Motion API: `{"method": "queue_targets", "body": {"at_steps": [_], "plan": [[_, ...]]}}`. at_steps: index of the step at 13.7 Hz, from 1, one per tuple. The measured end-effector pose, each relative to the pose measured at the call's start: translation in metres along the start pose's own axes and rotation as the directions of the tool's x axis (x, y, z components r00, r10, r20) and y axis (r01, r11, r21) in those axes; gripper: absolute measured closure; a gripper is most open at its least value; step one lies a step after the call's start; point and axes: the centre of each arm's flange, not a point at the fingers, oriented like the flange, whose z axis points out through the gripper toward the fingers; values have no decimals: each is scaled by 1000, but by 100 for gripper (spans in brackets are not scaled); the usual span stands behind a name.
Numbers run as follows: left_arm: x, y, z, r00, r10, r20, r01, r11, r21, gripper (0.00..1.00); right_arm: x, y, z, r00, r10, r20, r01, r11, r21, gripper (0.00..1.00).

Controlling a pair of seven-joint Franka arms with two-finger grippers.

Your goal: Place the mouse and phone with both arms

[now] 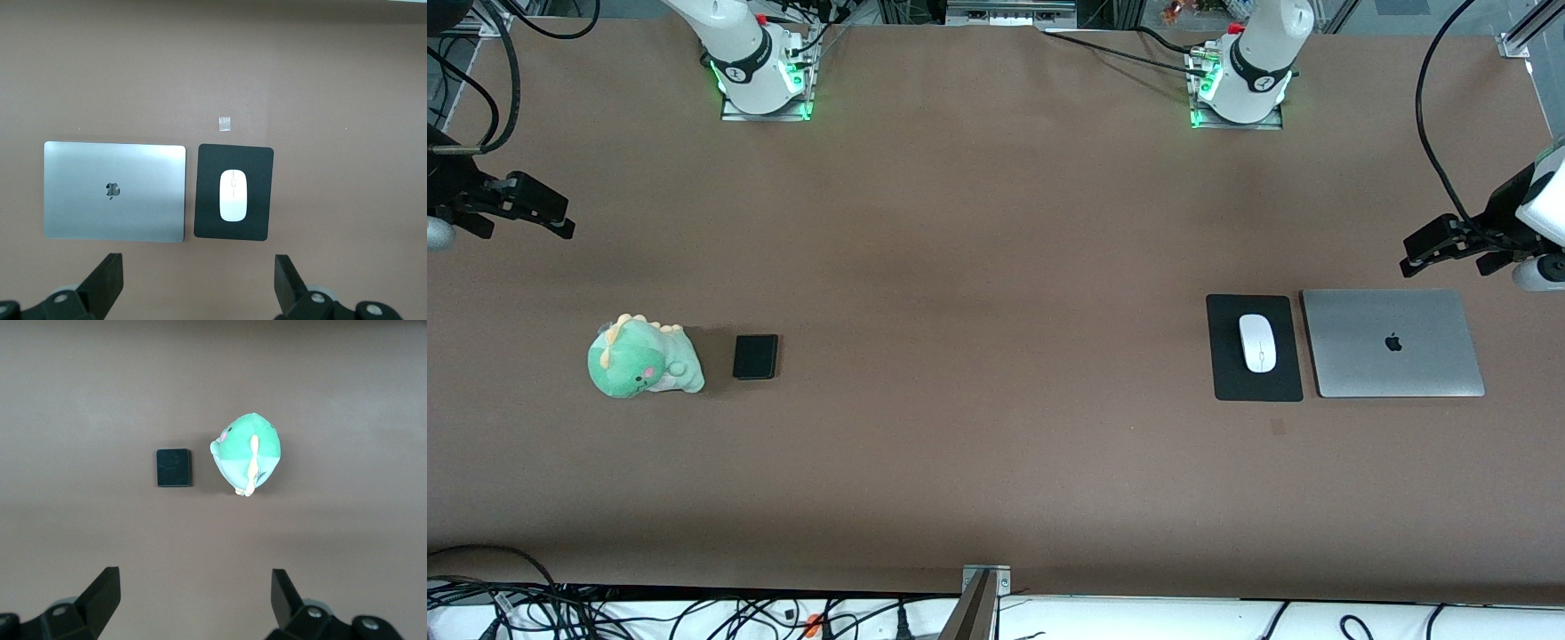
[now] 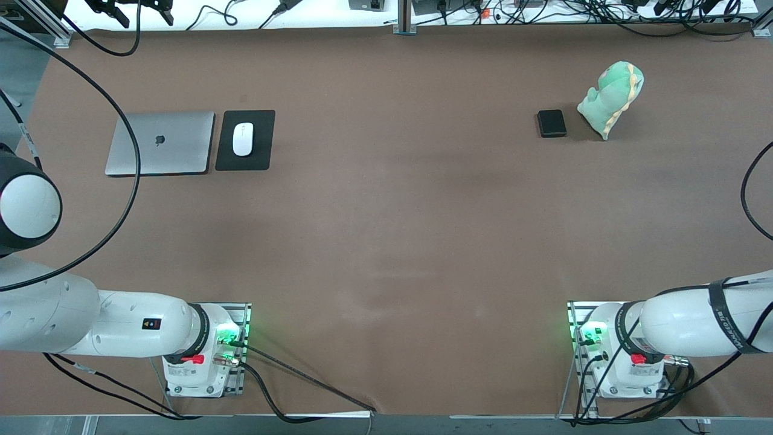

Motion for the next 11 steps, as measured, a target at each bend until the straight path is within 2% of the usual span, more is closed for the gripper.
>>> {"method": "queue_targets", "body": {"at_steps": [11], "plan": [[0, 0, -1, 1000, 1, -1, -1, 1000, 1, 0, 0, 2, 0, 1000, 3, 0, -3, 1000, 0, 0]]}}
